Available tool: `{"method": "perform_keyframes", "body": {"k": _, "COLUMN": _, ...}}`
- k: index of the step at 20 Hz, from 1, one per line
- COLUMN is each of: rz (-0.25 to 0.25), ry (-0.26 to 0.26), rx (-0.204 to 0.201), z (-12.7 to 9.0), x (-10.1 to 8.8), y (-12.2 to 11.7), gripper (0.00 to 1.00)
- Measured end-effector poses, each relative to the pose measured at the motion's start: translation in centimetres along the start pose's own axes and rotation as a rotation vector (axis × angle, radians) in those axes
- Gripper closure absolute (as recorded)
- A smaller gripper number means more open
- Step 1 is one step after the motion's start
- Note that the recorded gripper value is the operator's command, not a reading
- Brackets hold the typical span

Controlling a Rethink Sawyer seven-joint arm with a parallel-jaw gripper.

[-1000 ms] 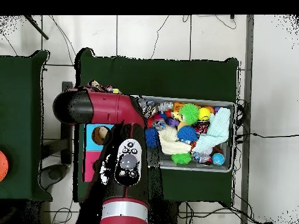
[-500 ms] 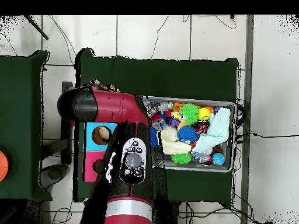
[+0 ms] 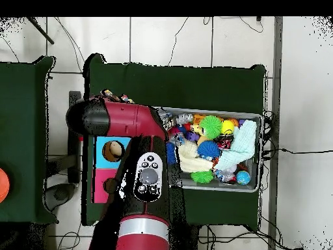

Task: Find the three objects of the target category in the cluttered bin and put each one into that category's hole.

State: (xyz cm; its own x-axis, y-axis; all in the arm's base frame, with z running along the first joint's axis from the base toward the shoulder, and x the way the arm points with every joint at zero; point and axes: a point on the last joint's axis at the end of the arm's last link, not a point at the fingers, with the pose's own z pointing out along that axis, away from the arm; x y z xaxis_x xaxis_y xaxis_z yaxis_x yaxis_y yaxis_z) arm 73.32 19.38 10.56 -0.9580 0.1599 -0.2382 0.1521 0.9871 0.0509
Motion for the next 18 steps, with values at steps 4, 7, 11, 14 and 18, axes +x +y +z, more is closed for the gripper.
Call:
{"method": "perform_keyframes", "body": {"k": 4, "rz": -0.001, "ry": 0.0, "rx": -0.001, "z": -0.02, "x": 0.04, "y": 0.11, "gripper": 1.0}}
{"method": "perform_keyframes", "body": {"k": 7, "rz": -0.001, "ry": -0.002, "rx": -0.001, "z": -0.01, "x": 0.0, "y": 0.1, "gripper": 1.0}}
{"method": "perform_keyframes", "body": {"k": 11, "rz": -0.001, "ry": -0.007, "rx": -0.002, "z": 0.0, "x": -0.07, "y": 0.1, "gripper": 1.0}}
{"method": "perform_keyframes", "body": {"k": 14, "rz": -0.001, "ry": -0.011, "rx": -0.002, "z": 0.01, "x": -0.12, "y": 0.09, "gripper": 1.0}}
{"method": "perform_keyframes", "body": {"k": 18, "rz": -0.001, "ry": -0.011, "rx": -0.002, "z": 0.02, "x": -0.1, "y": 0.1, "gripper": 1.0}}
